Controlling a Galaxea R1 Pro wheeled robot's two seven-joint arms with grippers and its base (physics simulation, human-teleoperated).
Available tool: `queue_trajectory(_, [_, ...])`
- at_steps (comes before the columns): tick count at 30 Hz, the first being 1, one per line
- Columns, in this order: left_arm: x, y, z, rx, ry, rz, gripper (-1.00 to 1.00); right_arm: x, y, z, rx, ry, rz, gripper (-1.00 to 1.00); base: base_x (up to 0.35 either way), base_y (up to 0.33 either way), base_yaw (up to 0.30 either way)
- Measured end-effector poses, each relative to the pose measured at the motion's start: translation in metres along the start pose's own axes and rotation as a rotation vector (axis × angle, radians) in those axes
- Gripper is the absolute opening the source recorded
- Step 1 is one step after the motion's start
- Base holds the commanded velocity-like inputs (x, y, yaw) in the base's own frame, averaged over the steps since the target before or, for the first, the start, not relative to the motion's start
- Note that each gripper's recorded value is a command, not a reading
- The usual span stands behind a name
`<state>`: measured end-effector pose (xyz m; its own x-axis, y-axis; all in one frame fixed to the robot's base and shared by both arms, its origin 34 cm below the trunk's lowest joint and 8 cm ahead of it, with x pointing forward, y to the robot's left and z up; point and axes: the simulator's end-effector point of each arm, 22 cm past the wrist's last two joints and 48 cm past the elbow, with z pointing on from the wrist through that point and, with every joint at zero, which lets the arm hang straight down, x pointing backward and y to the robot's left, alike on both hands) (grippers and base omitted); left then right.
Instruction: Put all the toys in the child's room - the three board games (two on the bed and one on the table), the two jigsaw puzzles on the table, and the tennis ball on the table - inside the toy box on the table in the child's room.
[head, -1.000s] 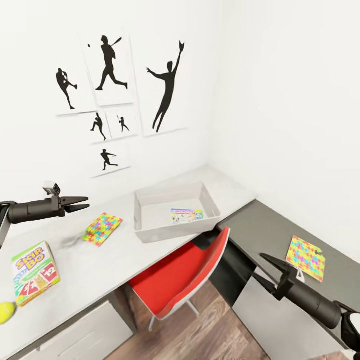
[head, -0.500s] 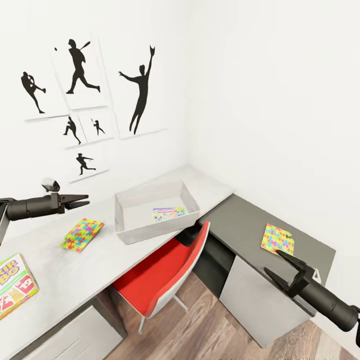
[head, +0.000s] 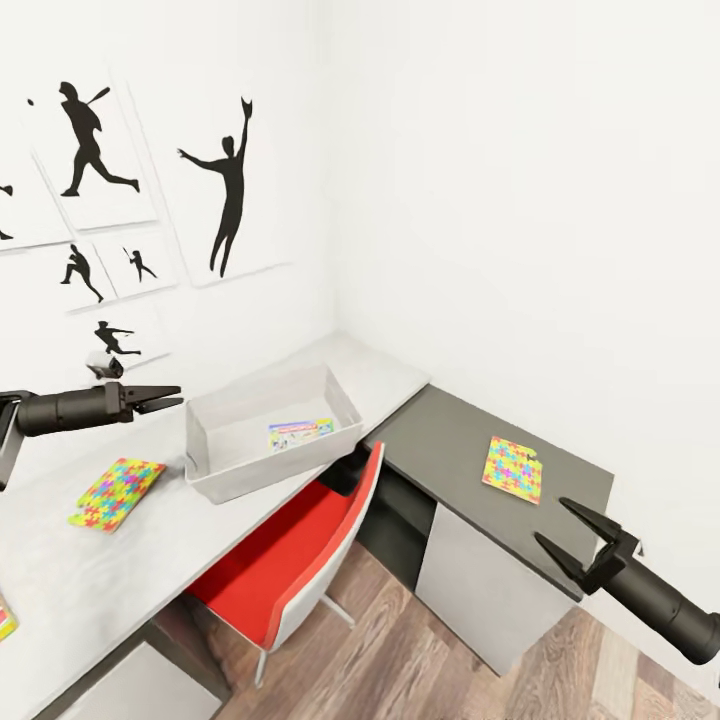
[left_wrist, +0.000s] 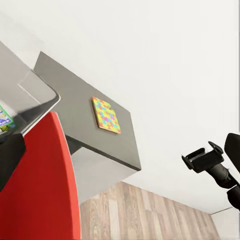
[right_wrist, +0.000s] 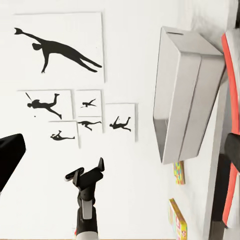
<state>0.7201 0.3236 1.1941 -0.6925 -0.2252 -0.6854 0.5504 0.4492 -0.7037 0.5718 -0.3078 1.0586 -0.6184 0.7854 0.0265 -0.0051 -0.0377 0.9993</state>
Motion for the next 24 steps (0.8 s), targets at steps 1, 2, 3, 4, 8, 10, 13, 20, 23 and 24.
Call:
queue_trajectory(1, [0.0, -0.001, 0.001, 0.003, 0.0, 0.001, 1.0, 0.0, 0.0, 0.0, -0.001, -0.001, 0.0, 1.0, -0.005, 0.0, -0.252])
queue_trajectory(2, [0.0, -0.002, 0.002, 0.006, 0.0, 0.002, 1.0, 0.0, 0.0, 0.0, -0.001, -0.001, -0.001, 1.0, -0.015, 0.0, -0.252])
queue_trajectory(3, [0.0, -0.003, 0.003, 0.009, -0.001, 0.002, 1.0, 0.0, 0.001, 0.0, -0.001, -0.001, -0.001, 1.0, -0.028, 0.0, -0.252])
queue_trajectory(4, [0.0, -0.004, 0.005, 0.013, -0.001, 0.002, 1.0, 0.0, 0.001, 0.0, -0.002, -0.001, -0.001, 1.0, -0.039, 0.0, -0.252])
queue_trajectory(8, [0.001, -0.009, 0.012, 0.03, -0.002, 0.003, 1.0, 0.001, 0.001, 0.0, -0.003, -0.002, 0.002, 1.0, -0.061, 0.0, -0.252])
queue_trajectory(10, [0.001, -0.011, 0.014, 0.035, -0.002, 0.005, 1.0, 0.0, -0.002, -0.001, 0.0, -0.004, 0.008, 1.0, -0.075, 0.0, -0.252])
queue_trajectory(13, [0.0, -0.015, 0.017, 0.044, -0.002, 0.011, 1.0, -0.002, -0.011, -0.004, 0.013, -0.014, 0.03, 1.0, -0.08, 0.0, -0.252])
queue_trajectory(20, [0.0, -0.026, 0.027, 0.07, -0.003, 0.025, 1.0, -0.004, -0.017, -0.007, 0.02, -0.024, 0.047, 1.0, -0.084, 0.0, -0.252])
queue_trajectory(23, [-0.001, -0.029, 0.029, 0.077, -0.003, 0.03, 1.0, -0.005, -0.015, -0.008, 0.015, -0.027, 0.046, 1.0, -0.086, 0.0, -0.252])
queue_trajectory(24, [-0.001, -0.03, 0.03, 0.078, -0.003, 0.031, 1.0, -0.005, -0.015, -0.008, 0.013, -0.028, 0.045, 1.0, -0.087, 0.0, -0.252])
